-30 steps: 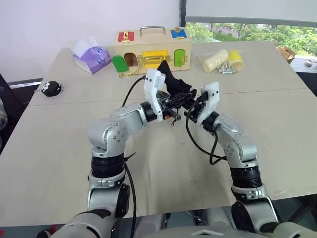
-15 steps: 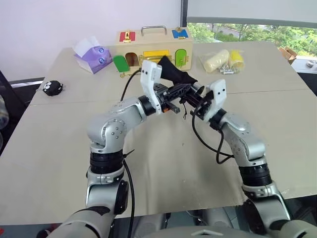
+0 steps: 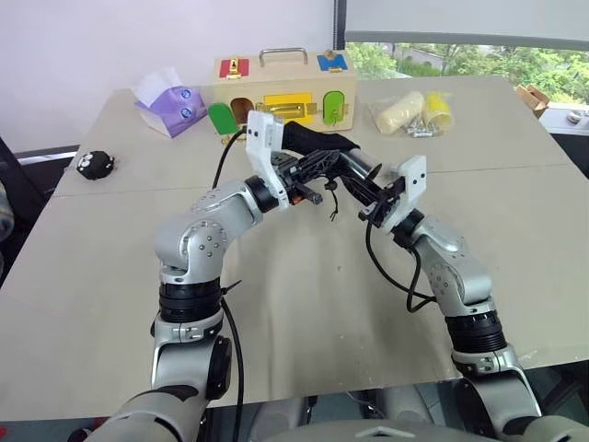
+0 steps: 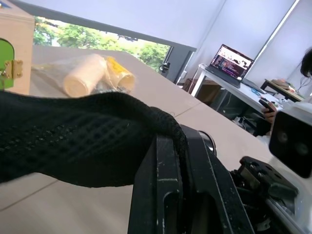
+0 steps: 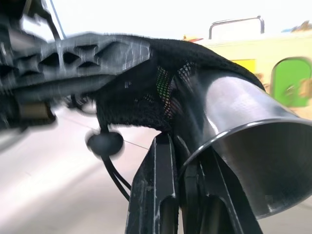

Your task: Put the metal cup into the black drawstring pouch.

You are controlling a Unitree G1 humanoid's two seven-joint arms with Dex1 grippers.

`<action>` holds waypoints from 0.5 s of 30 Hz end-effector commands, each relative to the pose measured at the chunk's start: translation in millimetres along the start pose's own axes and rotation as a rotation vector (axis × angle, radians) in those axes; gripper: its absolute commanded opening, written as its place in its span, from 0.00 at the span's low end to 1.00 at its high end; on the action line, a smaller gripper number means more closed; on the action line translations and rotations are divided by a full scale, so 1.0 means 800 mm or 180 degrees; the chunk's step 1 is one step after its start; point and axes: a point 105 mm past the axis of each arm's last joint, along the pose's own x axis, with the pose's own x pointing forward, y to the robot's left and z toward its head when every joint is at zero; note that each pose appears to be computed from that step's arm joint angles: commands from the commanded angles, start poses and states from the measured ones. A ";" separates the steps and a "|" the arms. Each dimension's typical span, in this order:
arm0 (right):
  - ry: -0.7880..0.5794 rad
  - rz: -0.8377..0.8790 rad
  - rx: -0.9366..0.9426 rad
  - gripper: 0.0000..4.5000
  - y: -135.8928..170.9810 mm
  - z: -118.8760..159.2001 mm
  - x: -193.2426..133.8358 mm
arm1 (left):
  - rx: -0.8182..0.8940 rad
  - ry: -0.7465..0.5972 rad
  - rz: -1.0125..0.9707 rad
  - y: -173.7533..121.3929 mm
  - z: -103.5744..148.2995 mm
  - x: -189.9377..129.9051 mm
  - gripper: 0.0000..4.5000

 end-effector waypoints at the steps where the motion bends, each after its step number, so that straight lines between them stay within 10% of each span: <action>1: -0.0293 -0.0300 0.0585 0.00 -0.022 0.029 -0.009 | 0.0053 -0.0192 -0.0376 -0.027 0.019 -0.012 0.00; 15: -0.0394 -0.0306 0.1251 0.00 -0.025 0.039 0.009 | -0.0171 -0.0129 -0.0753 -0.051 0.010 -0.023 0.00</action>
